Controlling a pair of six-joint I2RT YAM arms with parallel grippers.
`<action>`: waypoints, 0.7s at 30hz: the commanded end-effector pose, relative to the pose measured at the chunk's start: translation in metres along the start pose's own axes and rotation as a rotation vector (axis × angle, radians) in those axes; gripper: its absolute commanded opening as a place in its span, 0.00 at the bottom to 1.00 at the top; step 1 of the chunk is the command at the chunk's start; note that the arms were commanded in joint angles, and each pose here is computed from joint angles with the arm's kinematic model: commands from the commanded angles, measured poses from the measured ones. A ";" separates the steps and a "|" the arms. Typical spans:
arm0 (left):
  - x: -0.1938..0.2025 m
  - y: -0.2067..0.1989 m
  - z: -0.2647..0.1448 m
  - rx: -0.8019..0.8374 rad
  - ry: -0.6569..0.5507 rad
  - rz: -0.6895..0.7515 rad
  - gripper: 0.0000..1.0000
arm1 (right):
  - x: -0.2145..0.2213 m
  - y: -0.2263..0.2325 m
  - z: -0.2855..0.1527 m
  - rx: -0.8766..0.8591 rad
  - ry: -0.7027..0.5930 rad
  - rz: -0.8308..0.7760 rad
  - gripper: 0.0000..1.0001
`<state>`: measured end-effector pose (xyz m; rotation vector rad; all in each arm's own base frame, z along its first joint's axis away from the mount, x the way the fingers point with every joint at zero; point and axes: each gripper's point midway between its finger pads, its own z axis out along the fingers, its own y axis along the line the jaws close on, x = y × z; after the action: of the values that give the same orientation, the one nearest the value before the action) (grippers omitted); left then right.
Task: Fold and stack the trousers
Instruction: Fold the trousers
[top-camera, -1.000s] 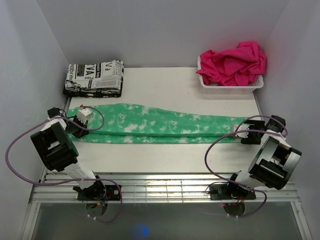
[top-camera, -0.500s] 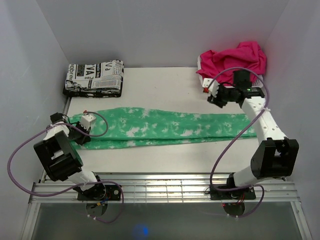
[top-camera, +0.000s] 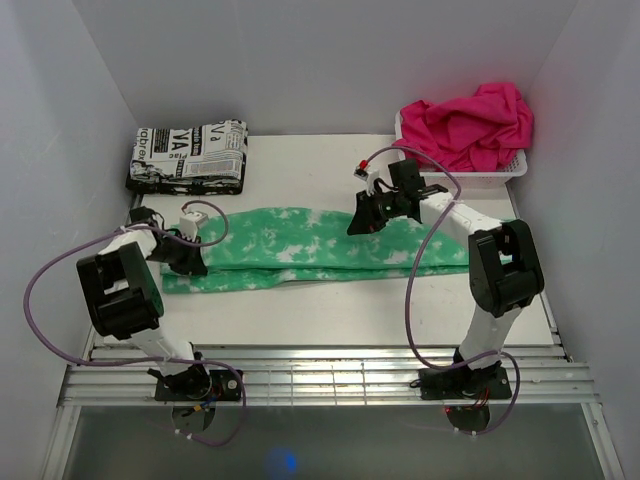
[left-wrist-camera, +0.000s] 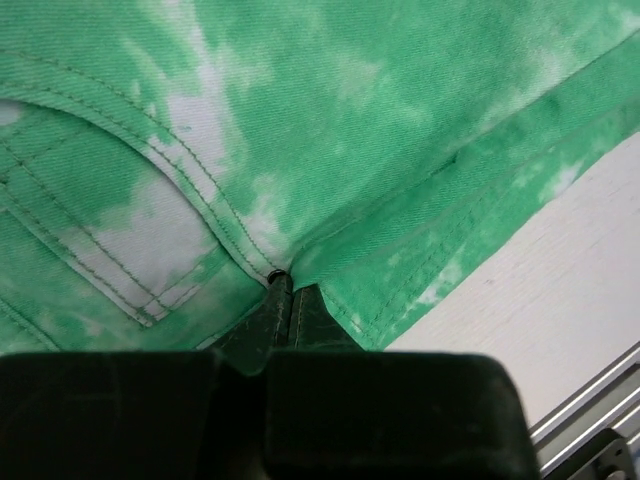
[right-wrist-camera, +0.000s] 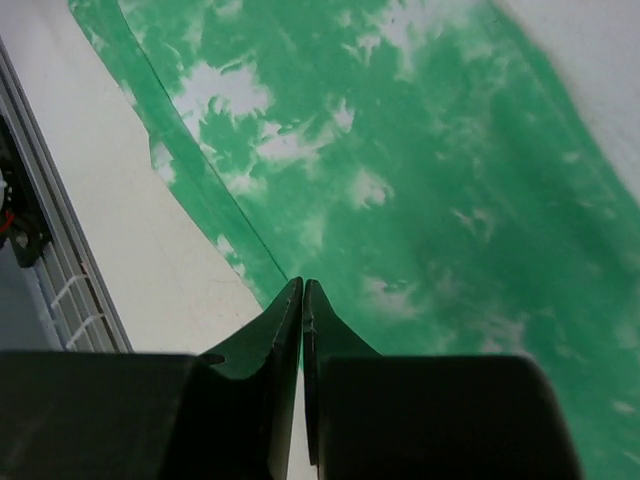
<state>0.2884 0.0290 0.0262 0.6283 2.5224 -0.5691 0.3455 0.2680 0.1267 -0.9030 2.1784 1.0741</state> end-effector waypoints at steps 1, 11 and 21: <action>-0.002 -0.010 0.020 0.054 0.023 -0.095 0.00 | -0.022 0.039 0.018 -0.087 -0.061 0.060 0.08; -0.027 -0.010 0.015 0.142 0.028 -0.167 0.00 | -0.040 0.147 0.075 0.069 -0.334 -0.434 0.08; -0.038 -0.019 0.004 0.179 0.025 -0.174 0.00 | -0.006 0.195 0.181 0.252 -0.422 -1.002 0.08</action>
<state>0.3078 0.0083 0.0352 0.4677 2.6120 -0.8071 0.1979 0.4920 0.1069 -1.3896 1.3950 0.6711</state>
